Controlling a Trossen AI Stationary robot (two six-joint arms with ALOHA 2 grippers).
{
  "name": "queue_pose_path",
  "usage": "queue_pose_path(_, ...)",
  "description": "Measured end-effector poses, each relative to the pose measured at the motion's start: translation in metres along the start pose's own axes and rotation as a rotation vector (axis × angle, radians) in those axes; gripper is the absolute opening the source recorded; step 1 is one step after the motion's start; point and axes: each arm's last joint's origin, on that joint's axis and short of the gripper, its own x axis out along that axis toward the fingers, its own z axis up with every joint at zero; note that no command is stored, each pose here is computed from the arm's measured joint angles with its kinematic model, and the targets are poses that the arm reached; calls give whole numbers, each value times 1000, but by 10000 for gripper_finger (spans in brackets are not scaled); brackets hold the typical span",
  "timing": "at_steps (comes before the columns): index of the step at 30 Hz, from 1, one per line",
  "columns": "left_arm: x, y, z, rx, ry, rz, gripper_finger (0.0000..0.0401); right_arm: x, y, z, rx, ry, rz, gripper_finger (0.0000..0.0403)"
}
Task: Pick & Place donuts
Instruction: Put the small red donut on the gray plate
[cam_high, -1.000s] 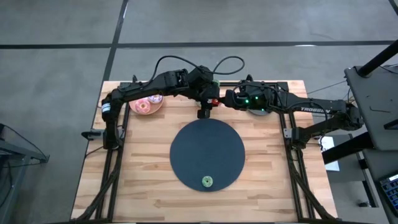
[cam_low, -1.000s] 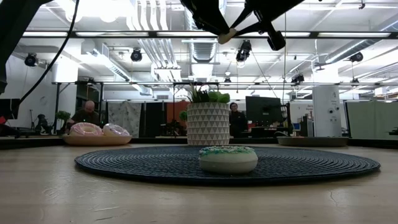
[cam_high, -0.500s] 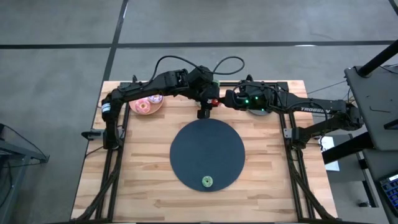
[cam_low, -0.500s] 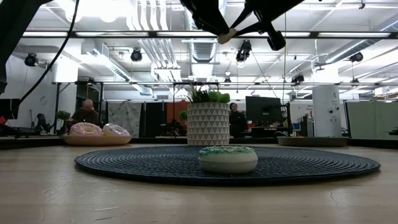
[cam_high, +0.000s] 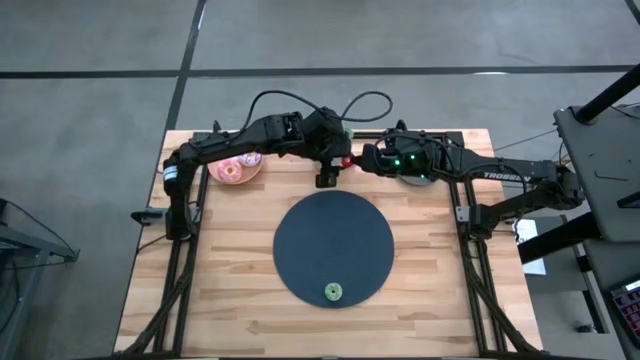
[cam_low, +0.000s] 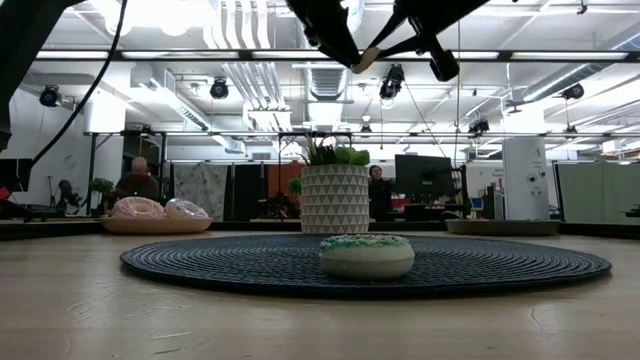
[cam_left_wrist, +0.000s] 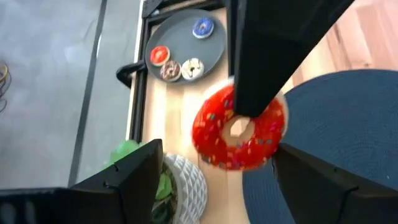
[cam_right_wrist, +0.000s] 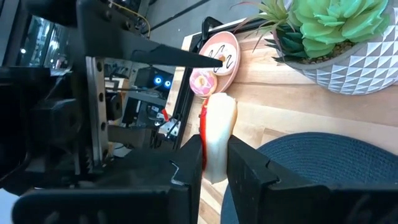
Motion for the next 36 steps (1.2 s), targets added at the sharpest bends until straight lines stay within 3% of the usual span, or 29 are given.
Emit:
queue_pose_path(22,-32,24,-16,-153,48,30,271,0,-1,2,5,-9,-4,59)
queue_pose_path(36,-40,30,-18,-164,34,32,271,-10,-10,31,12,-100,-38,59)
